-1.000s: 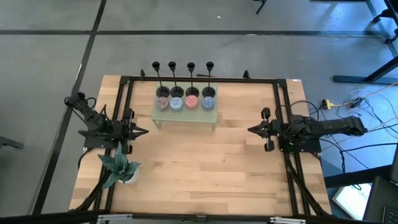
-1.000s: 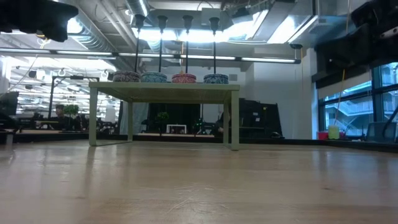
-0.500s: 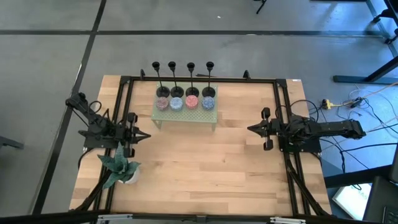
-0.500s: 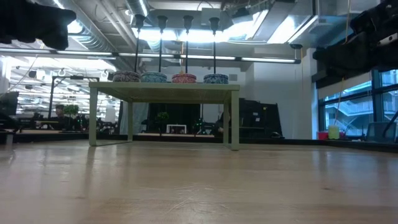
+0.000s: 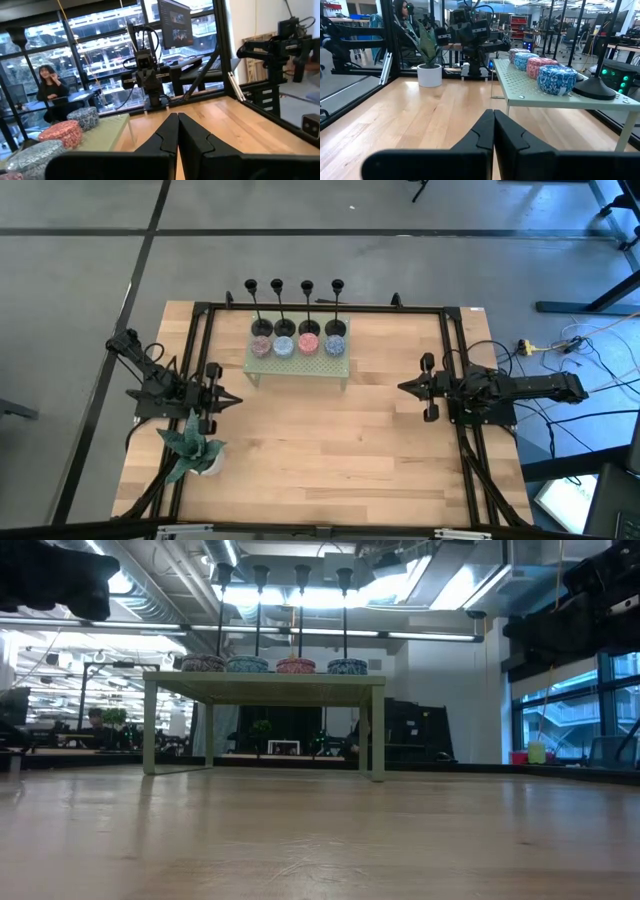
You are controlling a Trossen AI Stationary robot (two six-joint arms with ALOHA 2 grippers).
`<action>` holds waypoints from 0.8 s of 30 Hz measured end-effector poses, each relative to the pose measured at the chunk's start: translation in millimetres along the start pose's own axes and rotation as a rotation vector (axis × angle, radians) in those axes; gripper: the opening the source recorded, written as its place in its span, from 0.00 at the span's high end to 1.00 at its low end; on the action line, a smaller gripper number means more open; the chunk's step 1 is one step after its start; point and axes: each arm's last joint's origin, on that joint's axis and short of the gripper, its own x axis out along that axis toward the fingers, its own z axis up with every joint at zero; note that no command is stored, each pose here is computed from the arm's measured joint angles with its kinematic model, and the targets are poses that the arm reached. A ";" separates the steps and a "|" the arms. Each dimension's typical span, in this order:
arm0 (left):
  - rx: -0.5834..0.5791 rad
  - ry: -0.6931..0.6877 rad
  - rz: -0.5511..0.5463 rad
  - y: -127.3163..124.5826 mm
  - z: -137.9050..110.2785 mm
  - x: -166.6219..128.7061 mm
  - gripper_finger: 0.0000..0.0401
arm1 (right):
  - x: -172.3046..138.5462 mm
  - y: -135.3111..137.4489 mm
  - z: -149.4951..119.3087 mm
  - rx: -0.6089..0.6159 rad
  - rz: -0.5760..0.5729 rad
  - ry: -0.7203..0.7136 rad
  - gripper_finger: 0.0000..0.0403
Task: Pick & Place candle stick holders
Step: Return to Home Position
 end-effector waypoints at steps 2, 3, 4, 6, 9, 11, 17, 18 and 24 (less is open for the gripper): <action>-0.032 0.000 0.000 0.0 0.0 0.0 0.99 | 0.0 0.0 0.0 -0.003 0.000 0.000 0.98; -0.057 0.000 0.001 0.0 0.0 0.0 0.99 | 0.0 0.0 0.0 -0.002 0.000 0.000 0.98; -0.074 0.001 0.002 0.0 0.0 0.0 0.99 | 0.0 0.0 -0.1 -0.002 0.000 0.001 0.98; -0.084 0.002 0.003 0.0 -0.1 0.0 0.98 | 0.0 0.0 -0.1 -0.003 0.000 0.001 0.98; -0.084 0.002 0.003 0.0 -0.2 0.0 0.98 | 0.0 0.0 -0.2 -0.003 0.000 0.002 0.98; -0.084 0.003 0.003 0.0 -0.2 0.0 0.98 | 0.0 0.0 -0.3 -0.003 0.000 0.003 0.98; -0.083 0.003 0.002 0.0 -0.3 0.0 0.98 | 0.0 0.0 -0.4 -0.003 0.000 0.004 0.98; -0.084 0.003 0.003 0.0 -0.3 0.0 0.98 | 0.0 0.0 -0.4 -0.003 0.000 0.004 0.98; -0.084 0.003 0.003 0.0 -0.3 0.0 0.98 | 0.0 0.0 -0.4 -0.004 0.000 0.004 0.98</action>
